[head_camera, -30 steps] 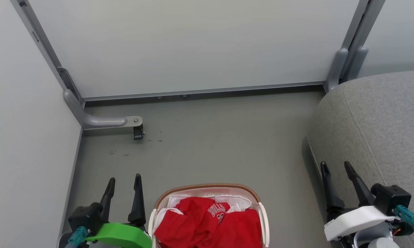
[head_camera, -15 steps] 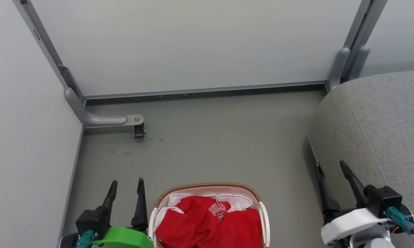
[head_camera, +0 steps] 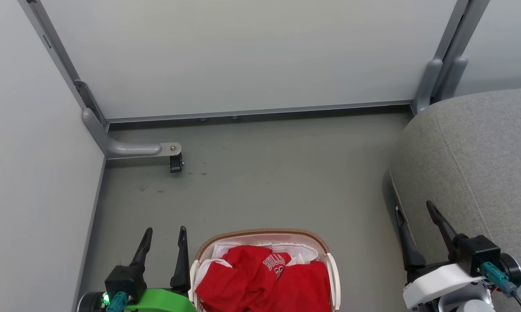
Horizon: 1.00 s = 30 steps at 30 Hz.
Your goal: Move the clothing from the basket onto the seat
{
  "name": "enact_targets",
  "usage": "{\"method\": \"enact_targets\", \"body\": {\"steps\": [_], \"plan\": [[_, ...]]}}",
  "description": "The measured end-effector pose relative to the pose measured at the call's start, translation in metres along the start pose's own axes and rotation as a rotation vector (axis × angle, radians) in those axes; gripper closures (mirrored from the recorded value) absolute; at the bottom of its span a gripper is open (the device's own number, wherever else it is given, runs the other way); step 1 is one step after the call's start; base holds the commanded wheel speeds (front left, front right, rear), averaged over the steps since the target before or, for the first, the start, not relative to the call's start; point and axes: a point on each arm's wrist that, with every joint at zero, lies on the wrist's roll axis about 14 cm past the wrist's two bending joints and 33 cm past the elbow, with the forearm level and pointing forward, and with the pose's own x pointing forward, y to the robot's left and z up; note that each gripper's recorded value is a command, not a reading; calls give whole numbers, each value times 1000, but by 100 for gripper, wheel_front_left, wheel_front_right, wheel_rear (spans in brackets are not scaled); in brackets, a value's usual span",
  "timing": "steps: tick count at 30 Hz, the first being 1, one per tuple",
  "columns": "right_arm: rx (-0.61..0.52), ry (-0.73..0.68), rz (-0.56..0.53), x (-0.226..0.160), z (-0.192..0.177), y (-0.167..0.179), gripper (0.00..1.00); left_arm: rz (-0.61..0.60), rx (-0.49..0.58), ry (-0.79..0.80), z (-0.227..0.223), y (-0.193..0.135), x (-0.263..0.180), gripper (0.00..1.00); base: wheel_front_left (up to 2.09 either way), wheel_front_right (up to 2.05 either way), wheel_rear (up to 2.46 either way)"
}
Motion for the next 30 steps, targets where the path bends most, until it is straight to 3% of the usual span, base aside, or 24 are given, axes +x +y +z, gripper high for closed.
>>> {"method": "enact_targets", "body": {"steps": [23,30], "plan": [[1,10,-12,3,-4,-5,0,-3,-16,18,-6,-2,5,0,0,0,0],[-8,14,-24,17,-8,-11,0,-78,-10,24,-7,-20,27,0,0,0,0]]}}
